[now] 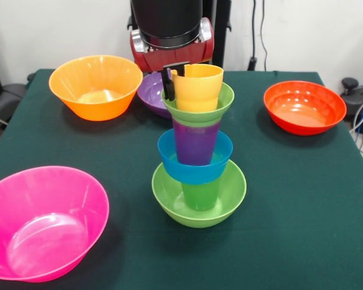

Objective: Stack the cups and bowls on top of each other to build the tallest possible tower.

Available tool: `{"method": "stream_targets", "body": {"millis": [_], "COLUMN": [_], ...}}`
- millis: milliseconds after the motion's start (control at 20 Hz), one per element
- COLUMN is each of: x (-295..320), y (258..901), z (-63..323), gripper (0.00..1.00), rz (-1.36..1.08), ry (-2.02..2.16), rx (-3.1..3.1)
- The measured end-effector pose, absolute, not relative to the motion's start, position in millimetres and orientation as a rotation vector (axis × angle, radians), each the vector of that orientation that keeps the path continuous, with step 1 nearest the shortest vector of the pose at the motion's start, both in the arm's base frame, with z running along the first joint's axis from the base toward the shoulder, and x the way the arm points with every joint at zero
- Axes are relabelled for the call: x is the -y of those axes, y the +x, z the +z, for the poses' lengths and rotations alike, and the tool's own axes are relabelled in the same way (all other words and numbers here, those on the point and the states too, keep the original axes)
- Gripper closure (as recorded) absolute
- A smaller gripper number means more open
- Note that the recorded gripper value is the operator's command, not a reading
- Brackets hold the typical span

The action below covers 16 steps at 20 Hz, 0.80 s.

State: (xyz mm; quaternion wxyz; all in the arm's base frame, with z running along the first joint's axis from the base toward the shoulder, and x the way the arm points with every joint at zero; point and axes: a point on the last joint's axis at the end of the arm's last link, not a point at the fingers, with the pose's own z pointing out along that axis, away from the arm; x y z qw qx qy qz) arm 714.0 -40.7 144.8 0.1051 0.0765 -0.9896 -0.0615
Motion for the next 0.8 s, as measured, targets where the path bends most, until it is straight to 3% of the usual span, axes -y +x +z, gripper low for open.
{"method": "stream_targets", "body": {"millis": [50,100,800], "x": [40.7,40.7,40.6], "y": [714.0,713.9,713.5], "z": [144.8,144.5,142.8], "gripper": [1.00,0.00,0.00], "rz": [-0.181,-0.181,-0.183], "ry": [0.225,0.226,0.225], "rx": [2.917,2.917,2.914]}}
